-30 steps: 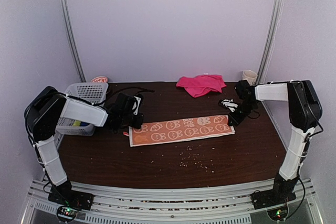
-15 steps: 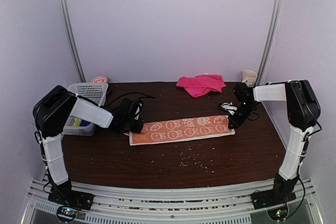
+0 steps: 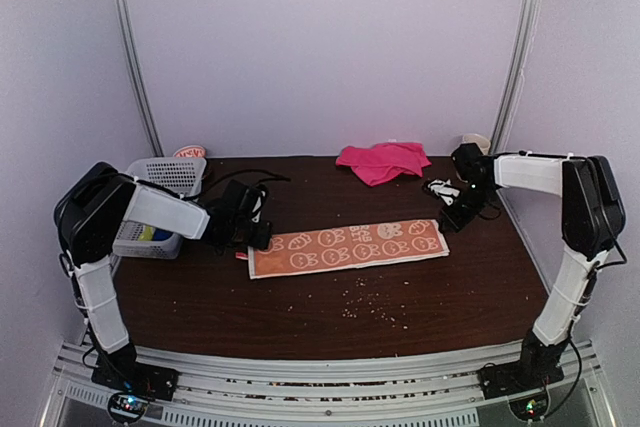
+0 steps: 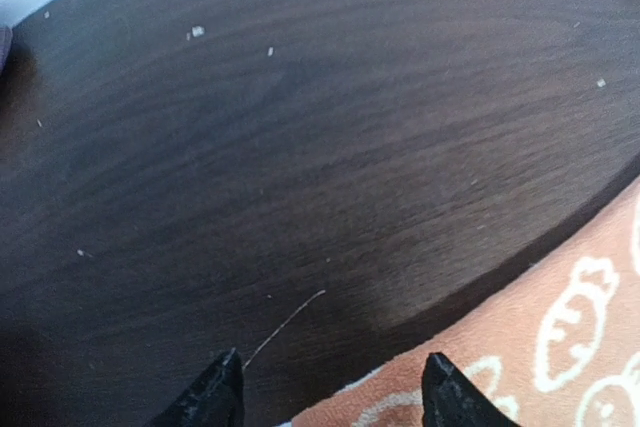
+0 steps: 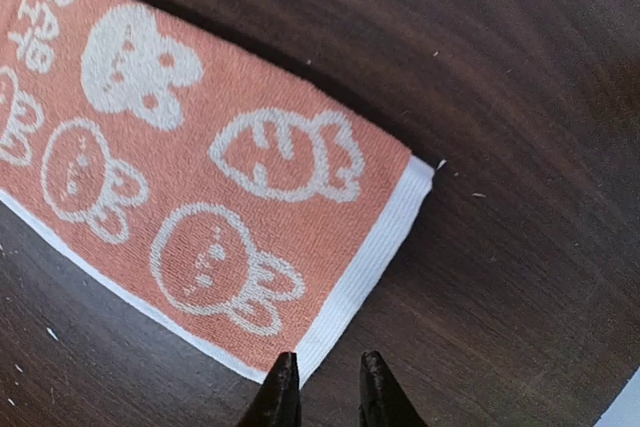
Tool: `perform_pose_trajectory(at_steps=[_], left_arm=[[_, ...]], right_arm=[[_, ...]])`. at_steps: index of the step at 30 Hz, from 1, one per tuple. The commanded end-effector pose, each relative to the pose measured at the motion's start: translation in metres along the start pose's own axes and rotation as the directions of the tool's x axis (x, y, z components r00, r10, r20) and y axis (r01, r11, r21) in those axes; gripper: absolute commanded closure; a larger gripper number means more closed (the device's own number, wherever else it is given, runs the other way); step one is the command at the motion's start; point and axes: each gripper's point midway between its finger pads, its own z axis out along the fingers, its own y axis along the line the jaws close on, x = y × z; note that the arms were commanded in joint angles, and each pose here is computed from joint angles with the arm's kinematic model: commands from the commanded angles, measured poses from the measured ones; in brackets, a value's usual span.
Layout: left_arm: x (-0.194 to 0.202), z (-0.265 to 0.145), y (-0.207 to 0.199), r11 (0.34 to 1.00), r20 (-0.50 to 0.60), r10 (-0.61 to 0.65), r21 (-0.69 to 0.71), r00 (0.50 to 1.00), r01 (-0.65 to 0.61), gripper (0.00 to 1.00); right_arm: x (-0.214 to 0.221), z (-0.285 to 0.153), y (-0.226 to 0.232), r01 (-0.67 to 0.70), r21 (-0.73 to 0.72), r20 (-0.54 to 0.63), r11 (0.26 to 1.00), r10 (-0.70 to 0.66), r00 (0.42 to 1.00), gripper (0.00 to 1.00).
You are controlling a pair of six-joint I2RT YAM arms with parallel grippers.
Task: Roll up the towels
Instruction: Smooth out the towel at the center of the board.
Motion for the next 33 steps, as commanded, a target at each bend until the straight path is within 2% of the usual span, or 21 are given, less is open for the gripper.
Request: perform_pose_trajectory(at_steps=[1,2,3,4,5,6,13,16,20,25,33], left_arm=[[-0.037,-0.030,-0.006,0.998,0.097,-0.026,0.055,0.995,0.020,0.36],[-0.039,-0.034,-0.007,0.998,0.107,-0.029,0.061,0.994,0.022,0.35],[-0.042,-0.039,-0.007,0.998,0.118,-0.031,0.064,0.993,0.023,0.35],[-0.043,-0.044,-0.007,0.998,0.126,-0.031,0.065,0.992,0.023,0.35],[-0.045,-0.049,-0.007,0.998,0.135,-0.032,0.066,0.990,0.023,0.34],[-0.046,-0.053,-0.008,0.997,0.142,-0.031,0.068,0.989,0.022,0.34],[-0.047,-0.084,-0.009,0.998,0.189,-0.025,0.064,0.982,0.013,0.33],[-0.044,-0.095,-0.007,0.998,0.203,-0.034,0.065,0.979,0.021,0.32],[-0.037,-0.106,-0.006,0.997,0.209,-0.040,0.067,0.977,0.027,0.31],[-0.031,-0.117,-0.006,0.997,0.217,-0.043,0.066,0.975,0.029,0.31],[-0.031,-0.131,-0.007,0.997,0.235,-0.048,0.068,0.971,0.033,0.31]], right_arm=[[-0.024,-0.026,-0.016,-0.089,0.084,0.125,0.992,0.078,0.989,0.74],[-0.024,-0.031,-0.022,-0.095,0.123,0.135,0.988,0.078,0.988,0.71],[-0.024,-0.036,-0.029,-0.108,0.166,0.144,0.980,0.084,0.986,0.63],[-0.025,-0.043,-0.035,-0.121,0.204,0.155,0.972,0.089,0.984,0.42],[-0.025,-0.048,-0.040,-0.132,0.233,0.166,0.964,0.094,0.982,0.07],[-0.027,-0.055,-0.044,-0.144,0.256,0.182,0.956,0.099,0.978,0.01],[-0.034,-0.067,-0.052,-0.174,0.275,0.232,0.946,0.110,0.966,0.00],[-0.031,-0.057,-0.039,-0.204,0.144,0.269,0.968,0.160,0.950,0.00],[-0.023,-0.035,-0.023,-0.245,-0.036,0.210,0.969,0.247,0.946,0.02],[-0.001,-0.005,-0.015,-0.356,-0.188,0.101,0.916,0.378,0.920,0.16],[0.028,0.014,0.000,-0.436,-0.244,0.018,0.867,0.453,0.891,0.24]])
